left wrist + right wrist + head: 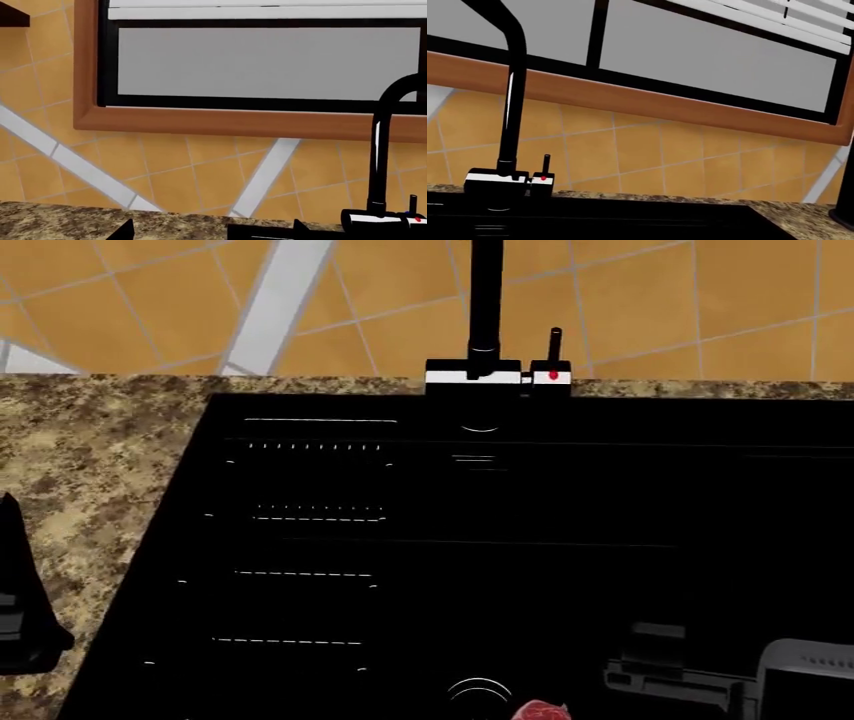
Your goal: Turn the sink spout to the right.
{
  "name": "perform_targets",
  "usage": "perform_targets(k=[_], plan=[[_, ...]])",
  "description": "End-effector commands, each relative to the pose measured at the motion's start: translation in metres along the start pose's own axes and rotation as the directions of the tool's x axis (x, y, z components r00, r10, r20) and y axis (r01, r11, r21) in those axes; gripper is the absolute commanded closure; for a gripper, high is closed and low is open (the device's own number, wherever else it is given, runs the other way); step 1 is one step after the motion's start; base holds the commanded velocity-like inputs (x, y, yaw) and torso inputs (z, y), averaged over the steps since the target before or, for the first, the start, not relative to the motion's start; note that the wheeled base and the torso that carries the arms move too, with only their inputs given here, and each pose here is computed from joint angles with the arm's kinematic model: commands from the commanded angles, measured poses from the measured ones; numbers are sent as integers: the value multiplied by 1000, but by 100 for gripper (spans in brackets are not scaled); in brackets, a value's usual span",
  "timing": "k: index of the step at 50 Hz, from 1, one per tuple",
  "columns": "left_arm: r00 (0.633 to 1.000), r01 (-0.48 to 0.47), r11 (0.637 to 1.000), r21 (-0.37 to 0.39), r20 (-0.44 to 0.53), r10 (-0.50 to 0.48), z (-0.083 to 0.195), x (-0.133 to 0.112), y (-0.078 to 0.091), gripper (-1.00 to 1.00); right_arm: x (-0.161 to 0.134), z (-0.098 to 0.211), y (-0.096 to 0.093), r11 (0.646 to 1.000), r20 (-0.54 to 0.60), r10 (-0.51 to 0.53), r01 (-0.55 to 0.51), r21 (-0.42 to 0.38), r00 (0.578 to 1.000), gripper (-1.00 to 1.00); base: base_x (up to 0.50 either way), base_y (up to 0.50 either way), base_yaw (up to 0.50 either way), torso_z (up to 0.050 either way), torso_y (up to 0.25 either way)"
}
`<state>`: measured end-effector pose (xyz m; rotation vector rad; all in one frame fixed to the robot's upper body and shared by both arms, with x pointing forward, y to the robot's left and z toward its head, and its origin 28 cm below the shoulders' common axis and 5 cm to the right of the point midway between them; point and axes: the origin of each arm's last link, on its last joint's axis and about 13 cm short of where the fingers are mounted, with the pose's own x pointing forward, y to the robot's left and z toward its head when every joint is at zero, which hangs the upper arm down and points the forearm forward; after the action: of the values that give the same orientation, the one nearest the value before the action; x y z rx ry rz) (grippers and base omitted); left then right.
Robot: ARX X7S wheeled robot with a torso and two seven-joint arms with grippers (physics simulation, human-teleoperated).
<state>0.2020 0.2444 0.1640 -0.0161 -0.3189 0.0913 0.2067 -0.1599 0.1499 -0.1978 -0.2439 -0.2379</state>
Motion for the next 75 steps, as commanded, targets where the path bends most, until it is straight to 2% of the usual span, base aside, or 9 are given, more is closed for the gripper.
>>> perform_targets(k=[1, 9, 18, 35, 61, 69, 75], plan=[[1000, 3, 1000, 8, 1, -3, 1, 1, -1, -100, -1, 1, -1, 1000, 0, -9, 9, 1, 1000, -100, 0, 0, 0, 0, 0], [1000, 16, 1000, -3, 1, -16, 0, 1, -2, -100, 4, 5, 0, 1000, -15, -13, 13, 9, 1000, -100, 0, 0, 0, 0, 0], [1000, 16, 1000, -9, -1, -16, -1, 0, -2, -100, 21, 24, 9, 1000, -28, 6, -5, 30, 1000, -100, 0, 0, 0, 0, 0], [1000, 25, 1000, -7, -13, -25, -4, -2, -3, -100, 44, 51, 31, 993, 27, 102, -103, 61, 994, -100, 0, 0, 0, 0, 0], [999, 41, 999, -6, -20, -41, -5, -1, -7, -100, 56, 91, 55, 975, 54, 200, -204, 89, 978, -100, 0, 0, 0, 0, 0], [999, 44, 999, -8, -28, -44, -7, 0, -8, -100, 54, 101, 63, 954, 71, 264, -272, 128, 962, -100, 0, 0, 0, 0, 0], [998, 47, 999, -9, -28, -48, -8, 1, -9, -100, 52, 105, 67, 949, 80, 283, -291, 122, 956, -100, 0, 0, 0, 0, 0]])
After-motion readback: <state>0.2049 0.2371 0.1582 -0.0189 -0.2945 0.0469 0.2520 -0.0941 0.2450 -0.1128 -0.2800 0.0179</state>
